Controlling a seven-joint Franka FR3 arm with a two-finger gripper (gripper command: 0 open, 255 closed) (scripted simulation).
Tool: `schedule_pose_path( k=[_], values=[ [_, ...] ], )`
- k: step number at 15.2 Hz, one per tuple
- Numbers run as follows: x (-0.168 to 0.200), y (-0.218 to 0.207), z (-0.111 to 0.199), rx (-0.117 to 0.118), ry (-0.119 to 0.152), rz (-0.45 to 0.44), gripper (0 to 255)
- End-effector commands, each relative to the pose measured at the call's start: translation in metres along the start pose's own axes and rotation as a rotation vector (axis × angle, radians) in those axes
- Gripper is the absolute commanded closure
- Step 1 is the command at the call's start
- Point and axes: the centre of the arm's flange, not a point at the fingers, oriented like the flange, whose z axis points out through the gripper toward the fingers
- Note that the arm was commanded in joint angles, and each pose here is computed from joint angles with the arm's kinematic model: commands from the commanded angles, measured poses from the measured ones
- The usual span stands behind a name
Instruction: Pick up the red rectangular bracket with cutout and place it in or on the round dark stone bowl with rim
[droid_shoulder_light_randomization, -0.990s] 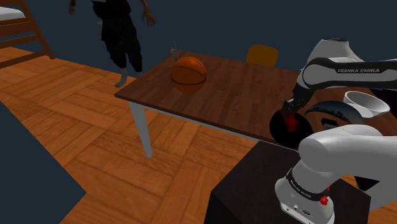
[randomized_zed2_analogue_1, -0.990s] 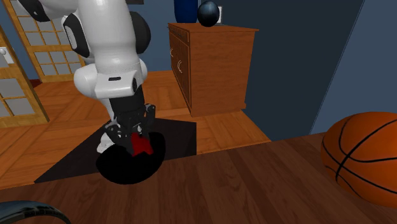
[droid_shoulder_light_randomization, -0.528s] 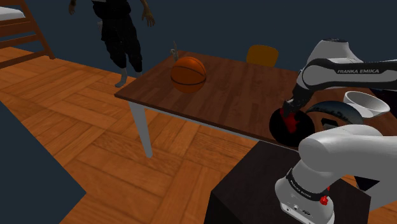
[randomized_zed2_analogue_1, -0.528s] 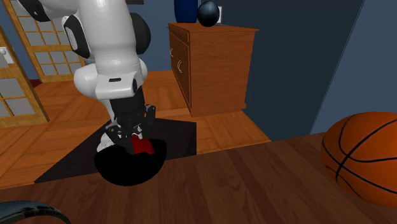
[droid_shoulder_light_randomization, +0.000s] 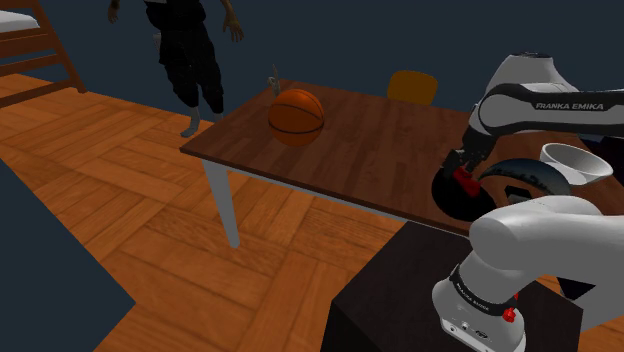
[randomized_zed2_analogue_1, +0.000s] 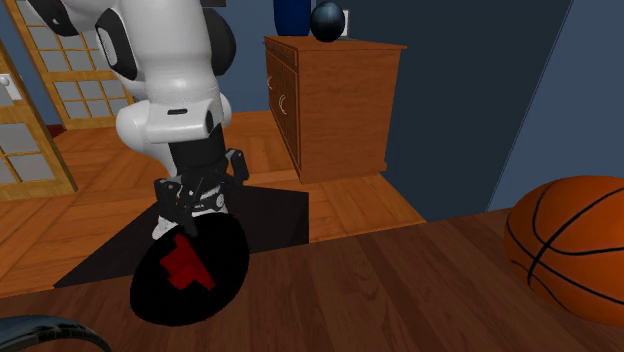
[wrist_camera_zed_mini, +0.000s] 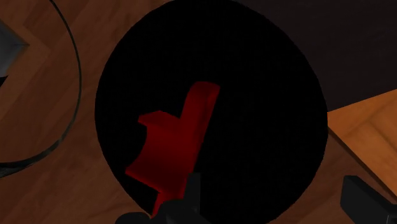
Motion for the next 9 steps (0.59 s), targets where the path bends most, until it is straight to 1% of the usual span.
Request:
schedule_pose_path(
  k=[1, 2, 9],
  values=[
    [-0.001, 0.0, -0.023, 0.001, -0.002, 0.0, 0],
    [-0.001, 0.0, -0.033, 0.001, -0.002, 0.0, 0],
    [-0.001, 0.0, -0.033, 0.001, -0.002, 0.0, 0]
  ],
)
